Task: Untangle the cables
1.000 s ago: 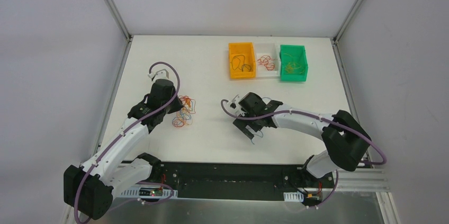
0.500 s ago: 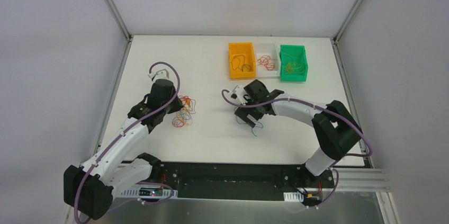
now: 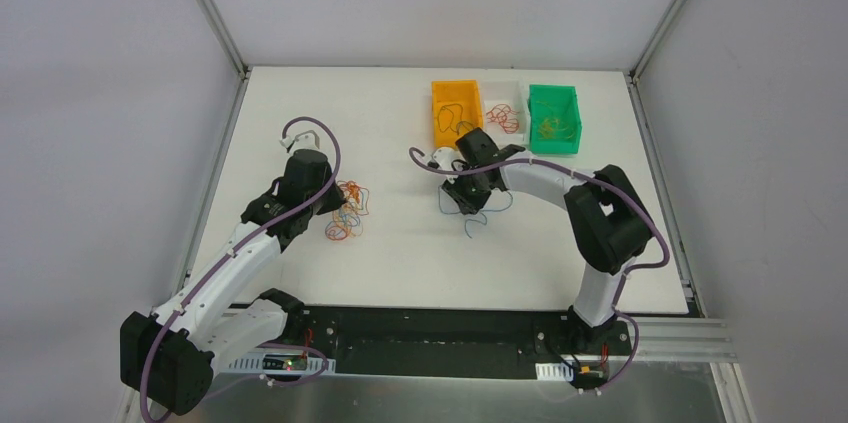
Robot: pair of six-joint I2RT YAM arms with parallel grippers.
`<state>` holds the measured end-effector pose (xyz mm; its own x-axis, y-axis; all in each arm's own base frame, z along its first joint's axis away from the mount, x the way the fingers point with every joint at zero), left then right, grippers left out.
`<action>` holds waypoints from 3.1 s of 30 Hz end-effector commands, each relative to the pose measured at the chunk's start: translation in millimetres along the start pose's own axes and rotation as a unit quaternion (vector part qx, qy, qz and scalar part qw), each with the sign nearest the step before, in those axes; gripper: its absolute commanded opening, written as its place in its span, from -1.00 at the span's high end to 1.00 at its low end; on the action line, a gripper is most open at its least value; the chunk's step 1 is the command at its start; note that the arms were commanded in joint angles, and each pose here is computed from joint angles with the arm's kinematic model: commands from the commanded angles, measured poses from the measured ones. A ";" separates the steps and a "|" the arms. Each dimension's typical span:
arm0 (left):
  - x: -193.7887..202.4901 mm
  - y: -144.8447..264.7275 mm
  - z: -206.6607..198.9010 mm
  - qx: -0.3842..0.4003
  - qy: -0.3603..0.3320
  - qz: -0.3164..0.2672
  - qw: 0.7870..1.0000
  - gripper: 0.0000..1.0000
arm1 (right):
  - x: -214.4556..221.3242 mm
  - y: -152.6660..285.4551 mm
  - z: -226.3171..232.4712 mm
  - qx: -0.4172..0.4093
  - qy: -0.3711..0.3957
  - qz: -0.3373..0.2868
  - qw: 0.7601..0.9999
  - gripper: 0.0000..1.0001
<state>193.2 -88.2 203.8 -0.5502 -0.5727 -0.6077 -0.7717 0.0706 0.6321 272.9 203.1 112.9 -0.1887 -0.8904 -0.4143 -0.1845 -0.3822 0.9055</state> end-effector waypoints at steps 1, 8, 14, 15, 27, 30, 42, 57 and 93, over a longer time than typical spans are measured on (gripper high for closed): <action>-11.1 4.7 -3.9 0.010 0.005 -0.035 0.999 1.00 | -4.0 8.8 10.0 -0.039 -0.040 -0.013 0.998 0.78; -11.6 5.0 -5.0 0.012 0.005 -0.034 0.999 1.00 | -51.3 52.9 -11.6 0.022 -0.121 -0.118 0.985 1.00; -12.1 6.0 -4.8 0.013 0.004 -0.036 0.999 1.00 | -99.8 94.2 -52.0 0.038 -0.183 -0.277 0.943 1.00; -11.8 6.0 -4.4 0.013 0.004 -0.036 0.999 1.00 | -107.3 99.5 -59.5 0.039 -0.194 -0.297 0.934 1.00; -9.5 16.0 -3.7 0.032 0.006 -0.024 0.999 1.00 | -132.8 93.2 -175.1 0.093 -0.293 -0.423 0.852 1.00; -9.0 15.5 -4.0 0.032 0.009 -0.022 0.999 1.00 | -127.7 79.7 -208.6 0.095 -0.317 -0.432 0.839 1.00; -14.0 10.8 -10.0 0.017 0.002 -0.016 1.000 1.00 | -81.5 31.4 -236.1 0.225 -0.347 -0.303 0.859 1.00; -11.6 9.2 -8.7 0.017 -0.005 -0.007 1.000 1.00 | -82.9 -21.2 -177.1 0.315 -0.309 -0.110 0.891 1.00; 1.7 4.5 -35.8 0.111 -0.019 0.111 0.987 1.00 | -44.9 93.7 -61.1 0.260 -0.423 -0.176 0.850 -0.39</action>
<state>195.1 -106.6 208.5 -0.6910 -0.5260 -0.4957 -0.6864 0.2625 0.6782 340.8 198.4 236.3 -0.5948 -0.2614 -0.7602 -0.7174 -0.2541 0.6487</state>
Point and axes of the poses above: each gripper's point midway between its finger pads, its own y axis back along the fingers, its own z axis along the line the jaws close on, x = y × z, the point moved 10 cm from there along y, back along the fingers, and after that the axes turned 15 degrees about y, right-handed, at the moved point
